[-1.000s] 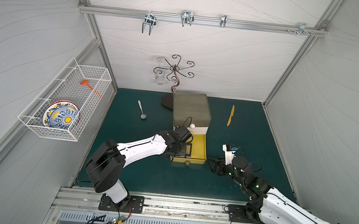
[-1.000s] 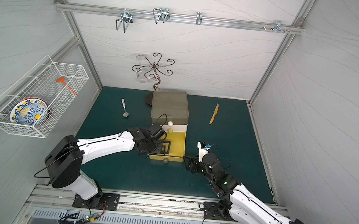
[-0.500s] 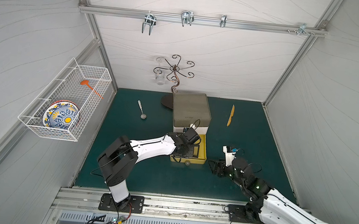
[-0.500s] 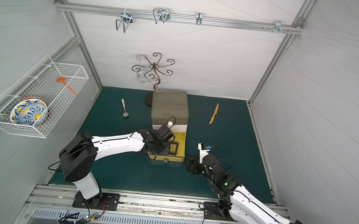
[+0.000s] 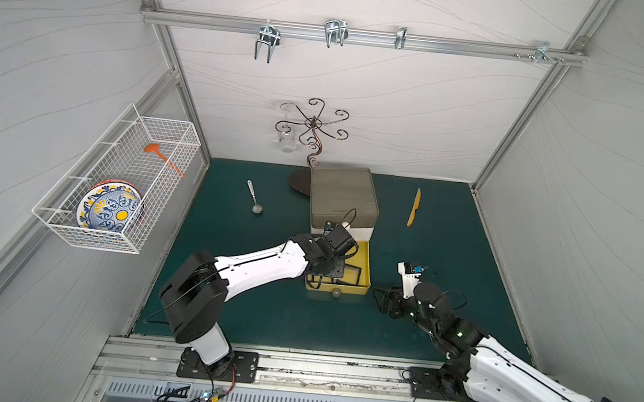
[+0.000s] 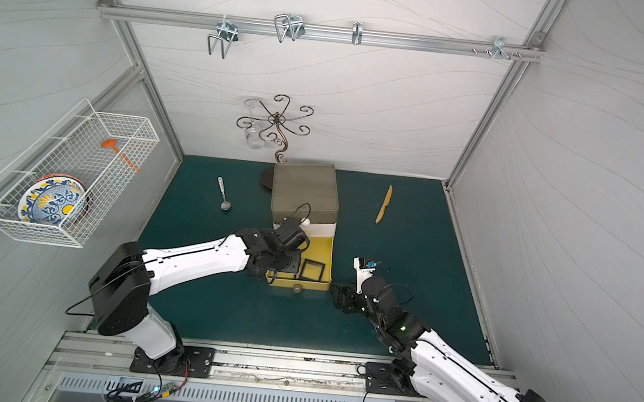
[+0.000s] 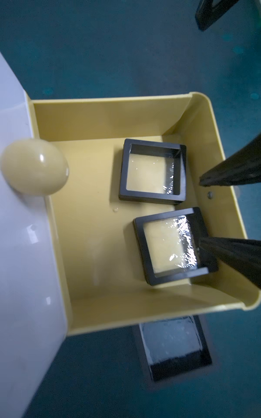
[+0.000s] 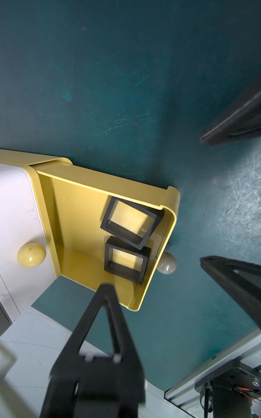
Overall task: Place the brooch boxes into the drawer by color
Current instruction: Pick up the brooch box from the center of the board.
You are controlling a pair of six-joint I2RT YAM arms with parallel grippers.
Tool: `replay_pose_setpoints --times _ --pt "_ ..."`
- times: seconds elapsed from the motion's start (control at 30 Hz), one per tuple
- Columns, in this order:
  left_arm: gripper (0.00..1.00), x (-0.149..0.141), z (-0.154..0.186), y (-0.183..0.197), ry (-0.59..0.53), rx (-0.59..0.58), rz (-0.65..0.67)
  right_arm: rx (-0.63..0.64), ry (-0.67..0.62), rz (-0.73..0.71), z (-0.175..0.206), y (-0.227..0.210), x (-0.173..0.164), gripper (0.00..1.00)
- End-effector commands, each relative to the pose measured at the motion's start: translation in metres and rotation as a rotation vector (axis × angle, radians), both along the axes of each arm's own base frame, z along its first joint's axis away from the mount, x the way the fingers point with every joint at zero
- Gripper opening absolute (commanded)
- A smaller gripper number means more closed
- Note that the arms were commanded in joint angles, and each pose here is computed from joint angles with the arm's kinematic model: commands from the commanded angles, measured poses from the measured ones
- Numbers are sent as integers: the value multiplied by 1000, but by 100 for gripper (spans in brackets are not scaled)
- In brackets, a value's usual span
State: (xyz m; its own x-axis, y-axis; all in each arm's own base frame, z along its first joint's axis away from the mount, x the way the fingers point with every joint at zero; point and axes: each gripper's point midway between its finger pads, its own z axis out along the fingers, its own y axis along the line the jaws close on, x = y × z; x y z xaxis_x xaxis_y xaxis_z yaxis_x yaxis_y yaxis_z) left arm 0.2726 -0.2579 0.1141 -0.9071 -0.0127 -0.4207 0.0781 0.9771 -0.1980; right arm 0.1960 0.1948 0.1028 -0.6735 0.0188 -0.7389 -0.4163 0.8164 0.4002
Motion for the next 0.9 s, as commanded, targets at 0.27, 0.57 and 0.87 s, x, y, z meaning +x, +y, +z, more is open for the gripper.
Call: replay_pose_setpoints --times 0.27,0.57,0.87 --pt "41 -1 -10 120 82 -20 252 7 -17 19 3 7 5 82" --pt "42 7 -54 127 169 49 266 2 -12 29 6 15 10 82" --pt "39 5 -85 128 228 78 263 -21 -11 12 2 5 6 83"
